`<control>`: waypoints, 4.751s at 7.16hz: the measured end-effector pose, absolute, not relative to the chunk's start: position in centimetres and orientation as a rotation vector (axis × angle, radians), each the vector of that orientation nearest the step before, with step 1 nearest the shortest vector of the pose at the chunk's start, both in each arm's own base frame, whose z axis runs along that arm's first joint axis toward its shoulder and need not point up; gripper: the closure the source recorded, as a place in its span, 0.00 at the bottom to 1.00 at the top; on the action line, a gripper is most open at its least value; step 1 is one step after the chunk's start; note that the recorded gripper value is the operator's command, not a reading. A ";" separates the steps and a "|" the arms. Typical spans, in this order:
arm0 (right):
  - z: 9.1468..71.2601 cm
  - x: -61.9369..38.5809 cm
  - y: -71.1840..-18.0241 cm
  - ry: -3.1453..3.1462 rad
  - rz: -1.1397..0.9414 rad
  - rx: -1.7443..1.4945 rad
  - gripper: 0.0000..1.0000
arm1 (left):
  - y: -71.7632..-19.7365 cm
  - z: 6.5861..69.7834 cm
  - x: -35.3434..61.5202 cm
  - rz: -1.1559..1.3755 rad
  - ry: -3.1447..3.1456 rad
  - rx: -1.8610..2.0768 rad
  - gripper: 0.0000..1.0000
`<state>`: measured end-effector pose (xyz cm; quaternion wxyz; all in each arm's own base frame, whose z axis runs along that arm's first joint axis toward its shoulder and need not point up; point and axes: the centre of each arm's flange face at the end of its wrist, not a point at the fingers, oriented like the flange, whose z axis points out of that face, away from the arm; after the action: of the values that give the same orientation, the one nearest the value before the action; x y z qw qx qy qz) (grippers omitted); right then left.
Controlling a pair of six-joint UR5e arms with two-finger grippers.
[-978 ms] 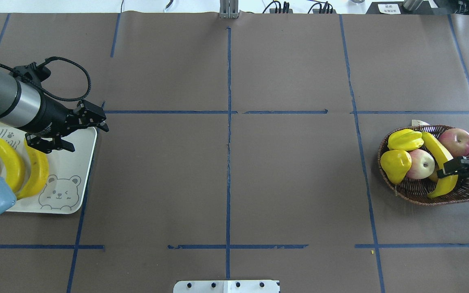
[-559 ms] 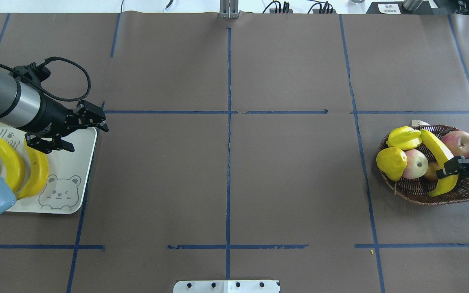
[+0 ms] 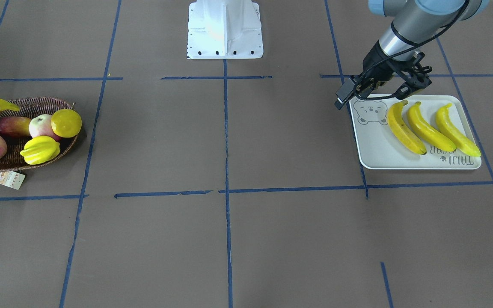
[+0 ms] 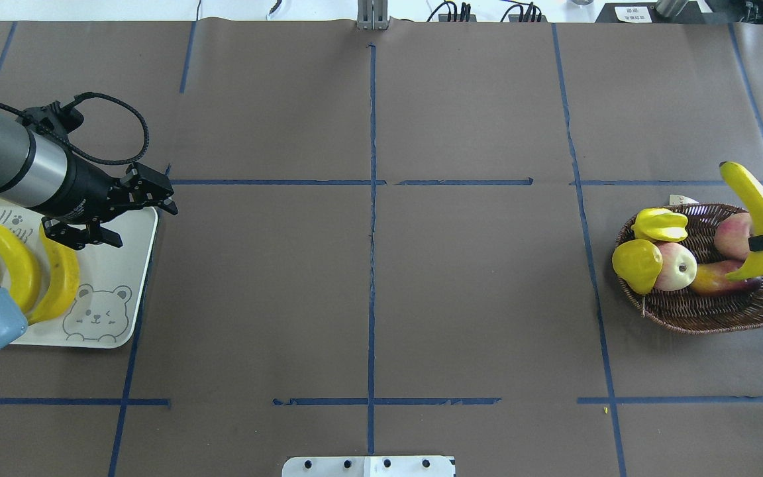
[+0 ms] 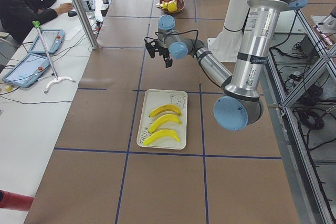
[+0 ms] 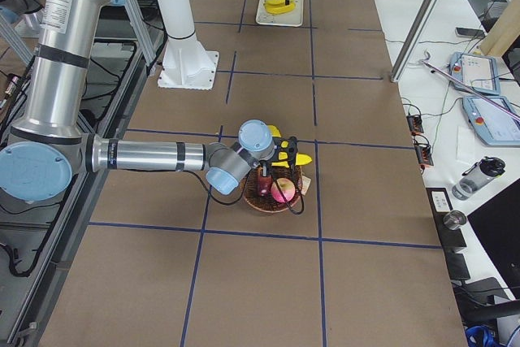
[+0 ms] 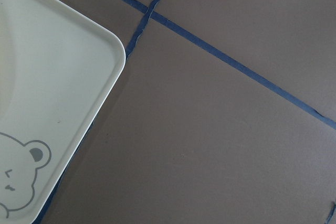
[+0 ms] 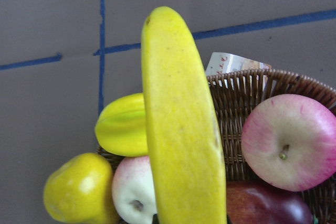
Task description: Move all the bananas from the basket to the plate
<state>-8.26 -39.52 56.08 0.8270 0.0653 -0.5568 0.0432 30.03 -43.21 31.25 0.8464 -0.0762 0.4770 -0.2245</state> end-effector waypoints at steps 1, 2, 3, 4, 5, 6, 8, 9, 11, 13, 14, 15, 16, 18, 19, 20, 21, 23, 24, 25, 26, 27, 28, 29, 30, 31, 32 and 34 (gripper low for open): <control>53.7 -7.2 -40.3 -1.233 0.078 0.167 1.00 | -43.1 30.8 30.6 -0.462 1.011 -0.161 0.00; 50.5 -7.4 -42.0 -1.274 0.067 0.189 1.00 | -42.9 29.7 31.5 -0.442 1.026 -0.159 0.00; 46.4 -9.2 -44.4 -1.320 0.070 0.185 1.00 | -42.9 28.3 32.4 -0.420 1.048 -0.153 0.00; 41.2 -12.6 -46.8 -1.372 0.075 0.159 1.00 | -43.0 26.6 33.0 -0.400 1.074 -0.143 0.00; 36.6 -16.6 -48.1 -1.415 0.073 0.135 1.00 | -43.0 24.7 33.3 -0.382 1.106 -0.129 0.00; 32.8 -21.0 -48.2 -1.448 0.064 0.126 1.00 | -43.0 22.8 33.5 -0.377 1.145 -0.120 0.01; 26.6 -31.7 -44.9 -1.510 0.044 0.142 1.00 | -42.3 18.8 34.2 -0.394 1.308 -0.132 0.01; 24.3 -36.3 -42.3 -1.542 0.026 0.152 1.00 | -42.0 17.1 34.9 -0.407 1.405 -0.155 0.01; 21.7 -41.3 -38.6 -1.582 0.012 0.171 1.00 | -42.5 14.5 38.4 -0.430 1.500 -0.182 0.01; 20.7 -43.0 -36.7 -1.600 0.006 0.178 1.00 | -43.5 13.0 41.3 -0.448 1.514 -0.173 0.01; 20.5 -43.3 -36.3 -1.605 0.005 0.179 1.00 | -43.9 12.4 42.6 -0.449 1.510 -0.176 0.01; 20.4 -43.4 -36.1 -1.608 0.004 0.180 1.00 | -44.0 12.1 43.9 -0.444 1.504 -0.185 0.01; 20.3 -43.4 -36.0 -1.609 0.003 0.181 1.00 | -43.5 12.0 45.3 -0.441 1.499 -0.189 0.03; 20.2 -43.4 -35.9 -1.611 0.001 0.182 1.00 | -42.4 11.4 47.3 -0.445 1.503 -0.178 0.36; 20.2 -43.4 -35.8 -1.612 0.001 0.182 0.98 | -42.3 11.2 47.6 -0.446 1.504 -0.177 0.99; 20.2 -43.3 -35.8 -1.612 0.000 0.182 0.52 | -42.2 11.2 47.7 -0.445 1.504 -0.175 1.00; 20.2 -43.3 -35.8 -1.613 -0.002 0.181 0.01 | -42.2 11.2 47.7 -0.442 1.505 -0.172 1.00; 20.1 -42.7 -35.7 -1.617 -0.002 0.185 0.00 | -42.3 11.2 47.5 -0.442 1.510 -0.168 1.00; 20.2 -42.4 -35.7 -1.617 0.001 0.187 0.00 | -42.4 11.2 47.4 -0.444 1.511 -0.168 1.00; 20.0 -42.1 -35.6 -1.613 0.003 0.187 0.00 | -42.5 11.2 47.3 -0.446 1.511 -0.167 1.00; 19.6 -41.4 -35.5 -1.598 0.013 0.184 0.00 | -43.0 11.5 46.9 -0.454 1.503 -0.165 1.00; 18.9 -40.0 -35.7 -1.567 0.032 0.182 0.00 | -44.1 13.0 46.1 -0.469 1.454 -0.172 1.00; 18.3 -38.1 -36.4 -1.523 0.064 0.186 0.00 | -45.8 16.2 44.1 -0.478 1.369 -0.179 1.00; 18.0 -36.2 -37.6 -1.473 0.103 0.193 0.00 | -47.4 20.6 40.8 -0.475 1.276 -0.159 1.00; 18.3 -34.1 -39.5 -1.415 0.146 0.193 0.00 | -48.2 25.9 37.4 -0.465 1.180 -0.125 1.00; 18.9 -31.1 -42.0 -1.350 0.173 0.192 0.00 | -48.0 32.0 34.6 -0.455 1.074 -0.097 1.00; 20.1 -27.8 -44.3 -1.280 0.162 0.210 0.00 | -47.4 37.1 32.8 -0.453 0.987 -0.082 1.00; 26.0 -21.1 -47.4 -1.126 0.057 0.259 0.00 | -46.7 43.1 31.7 -0.460 0.881 -0.090 1.00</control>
<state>-21.11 -47.37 26.04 0.8373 0.1226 -0.5321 0.0269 31.71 -46.67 43.11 0.8781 -0.0430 0.4224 -0.2204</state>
